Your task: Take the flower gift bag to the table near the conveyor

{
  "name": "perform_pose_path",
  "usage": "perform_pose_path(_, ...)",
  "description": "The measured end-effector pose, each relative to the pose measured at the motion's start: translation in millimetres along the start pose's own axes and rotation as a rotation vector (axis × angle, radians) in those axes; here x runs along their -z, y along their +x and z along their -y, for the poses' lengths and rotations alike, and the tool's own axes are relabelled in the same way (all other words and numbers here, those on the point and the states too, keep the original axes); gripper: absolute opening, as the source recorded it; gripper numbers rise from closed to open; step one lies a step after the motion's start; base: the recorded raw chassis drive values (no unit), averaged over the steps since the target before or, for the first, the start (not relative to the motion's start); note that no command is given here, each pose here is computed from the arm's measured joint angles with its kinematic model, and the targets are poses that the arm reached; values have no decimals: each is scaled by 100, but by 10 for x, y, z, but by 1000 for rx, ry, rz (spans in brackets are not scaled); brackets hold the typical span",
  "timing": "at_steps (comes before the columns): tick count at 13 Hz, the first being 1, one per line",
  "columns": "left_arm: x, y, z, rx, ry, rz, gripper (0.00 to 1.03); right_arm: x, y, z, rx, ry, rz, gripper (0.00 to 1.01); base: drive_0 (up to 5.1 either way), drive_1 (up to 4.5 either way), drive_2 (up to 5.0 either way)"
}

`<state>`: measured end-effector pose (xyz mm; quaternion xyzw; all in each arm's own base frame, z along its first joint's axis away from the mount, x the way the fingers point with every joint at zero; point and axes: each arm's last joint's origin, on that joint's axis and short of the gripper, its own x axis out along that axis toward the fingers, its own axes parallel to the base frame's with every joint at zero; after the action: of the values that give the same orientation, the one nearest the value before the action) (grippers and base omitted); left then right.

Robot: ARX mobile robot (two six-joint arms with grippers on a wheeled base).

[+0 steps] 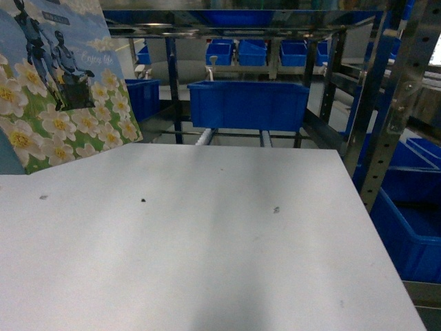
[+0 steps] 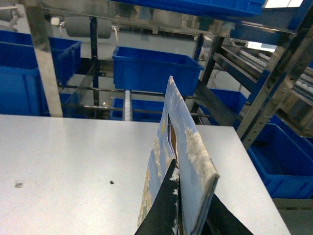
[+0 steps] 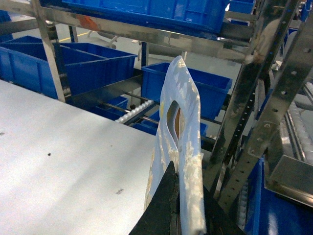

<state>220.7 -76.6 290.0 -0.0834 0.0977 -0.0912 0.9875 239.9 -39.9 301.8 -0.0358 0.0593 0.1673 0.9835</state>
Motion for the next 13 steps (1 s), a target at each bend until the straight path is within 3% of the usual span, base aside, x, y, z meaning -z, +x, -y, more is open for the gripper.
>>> perform_pose_path(13, 1, 0, 0, 0, 0, -1, 2, 4, -2, -2, -2, 3, -5, 2, -494, 252, 252)
